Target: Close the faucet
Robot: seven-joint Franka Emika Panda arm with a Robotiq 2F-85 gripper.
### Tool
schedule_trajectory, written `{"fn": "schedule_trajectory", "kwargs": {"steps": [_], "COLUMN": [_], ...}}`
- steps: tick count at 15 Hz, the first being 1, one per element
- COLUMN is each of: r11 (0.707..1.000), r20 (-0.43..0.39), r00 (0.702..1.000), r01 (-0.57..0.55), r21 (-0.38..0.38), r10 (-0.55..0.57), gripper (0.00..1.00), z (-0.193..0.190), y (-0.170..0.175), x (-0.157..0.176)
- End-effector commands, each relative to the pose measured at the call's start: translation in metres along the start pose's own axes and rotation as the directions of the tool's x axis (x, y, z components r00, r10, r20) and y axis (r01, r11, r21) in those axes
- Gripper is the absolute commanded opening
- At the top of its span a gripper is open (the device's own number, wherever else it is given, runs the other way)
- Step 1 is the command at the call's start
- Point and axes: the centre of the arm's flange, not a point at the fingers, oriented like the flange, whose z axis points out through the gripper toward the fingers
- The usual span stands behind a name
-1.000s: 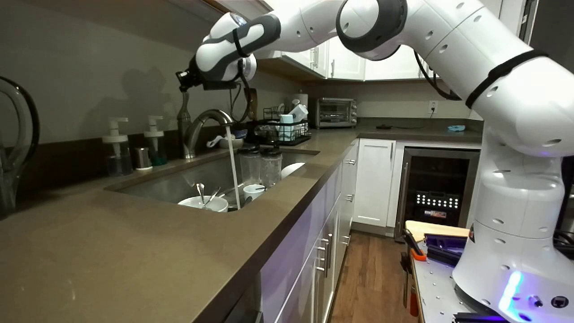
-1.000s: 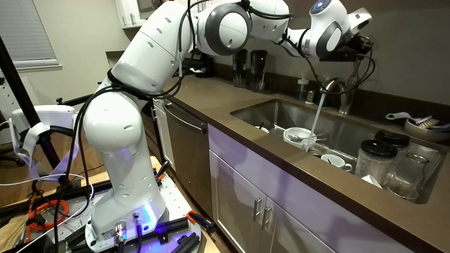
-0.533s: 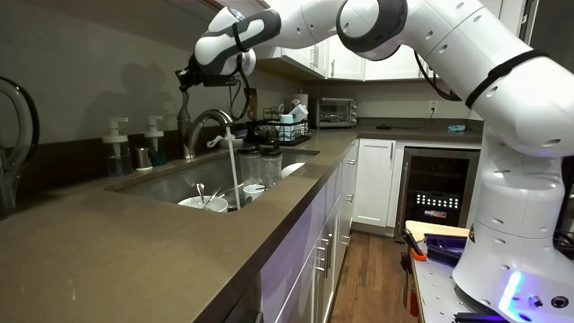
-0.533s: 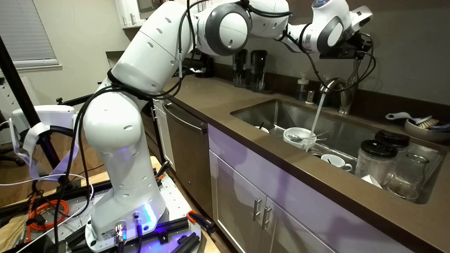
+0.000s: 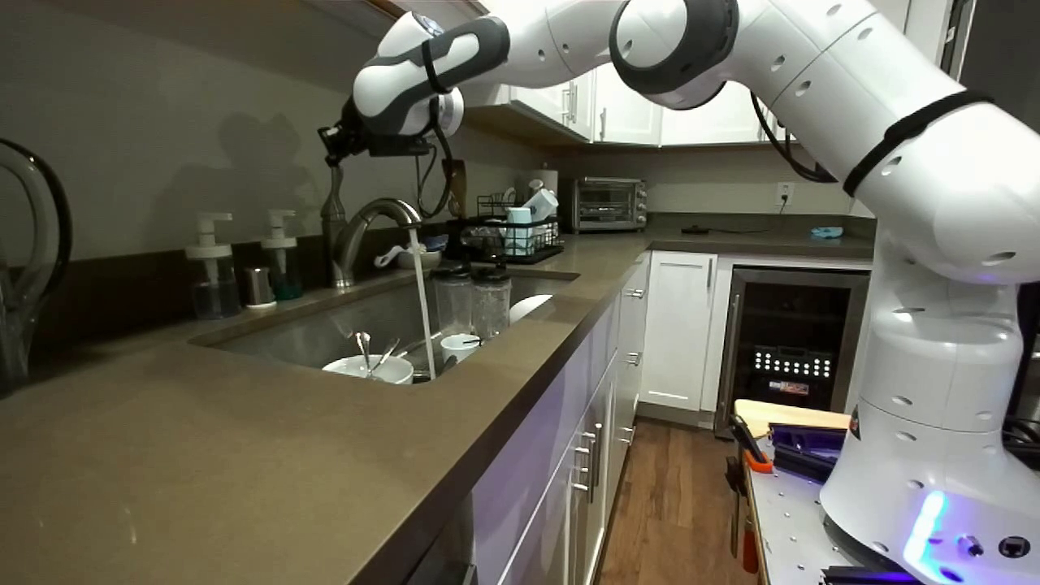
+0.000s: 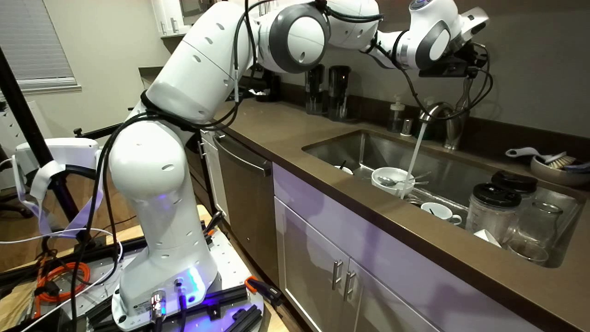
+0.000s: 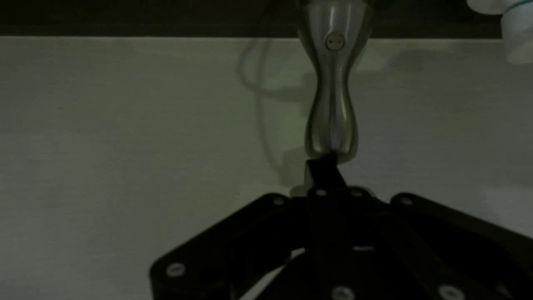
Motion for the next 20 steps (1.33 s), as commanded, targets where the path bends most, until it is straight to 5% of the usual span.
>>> {"fn": "schedule_trajectory", "kwargs": {"steps": [1, 20], "r11": [0.999, 0.999], "r20": [0.078, 0.101], "r00": [0.996, 0.994], "r01": [0.032, 0.029], "r21": [0.019, 0.022], "r10": [-0.034, -0.031], "gripper": [0.04, 0.04], "z": [-0.002, -0.004], "y": [0.003, 0.003], "x": [-0.007, -0.024]}}
